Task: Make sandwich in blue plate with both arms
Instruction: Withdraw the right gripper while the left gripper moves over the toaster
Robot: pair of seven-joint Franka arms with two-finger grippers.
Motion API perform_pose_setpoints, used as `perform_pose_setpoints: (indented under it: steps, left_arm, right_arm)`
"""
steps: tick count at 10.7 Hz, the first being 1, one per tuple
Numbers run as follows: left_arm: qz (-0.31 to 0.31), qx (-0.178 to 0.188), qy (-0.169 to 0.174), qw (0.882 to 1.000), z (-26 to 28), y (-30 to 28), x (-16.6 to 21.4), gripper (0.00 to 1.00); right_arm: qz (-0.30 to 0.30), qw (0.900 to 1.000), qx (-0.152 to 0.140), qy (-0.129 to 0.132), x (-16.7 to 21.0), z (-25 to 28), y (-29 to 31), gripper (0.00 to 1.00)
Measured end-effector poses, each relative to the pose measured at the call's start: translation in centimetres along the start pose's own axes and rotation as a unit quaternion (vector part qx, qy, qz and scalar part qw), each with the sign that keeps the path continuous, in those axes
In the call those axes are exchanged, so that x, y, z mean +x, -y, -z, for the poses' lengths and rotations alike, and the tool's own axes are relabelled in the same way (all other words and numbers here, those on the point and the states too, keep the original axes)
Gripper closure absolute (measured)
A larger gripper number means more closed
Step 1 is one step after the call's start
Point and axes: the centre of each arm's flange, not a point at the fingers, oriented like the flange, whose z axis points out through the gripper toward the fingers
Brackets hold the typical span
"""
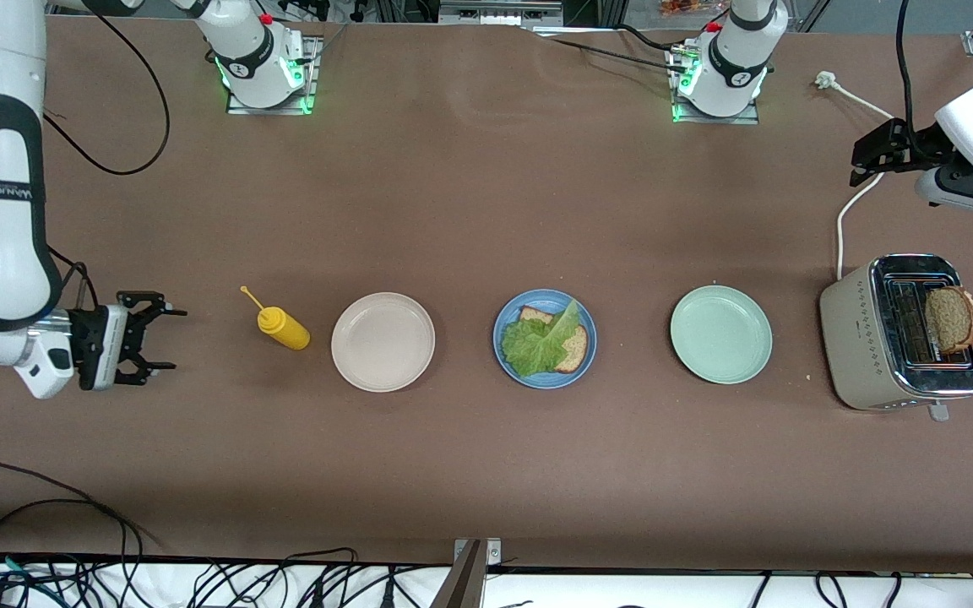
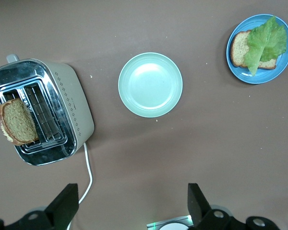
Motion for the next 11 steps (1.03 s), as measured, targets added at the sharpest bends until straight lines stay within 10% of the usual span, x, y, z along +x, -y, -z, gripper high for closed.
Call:
perform_pose_setpoints:
  steps: [5,11]
  left_arm:
    - [0.003,0.000,0.000,1.000,0.0,0.4,-0.1,0.00]
    - [0.020,-0.002,0.001,1.000,-0.2,2.1,-0.4,0.00]
  right_arm:
    - [-0.201,0.976,-0.047,0.068,5.5,5.8,5.5,0.00]
    - [-0.378,0.907,-0.156,0.098,14.5,10.9,15.1,0.00]
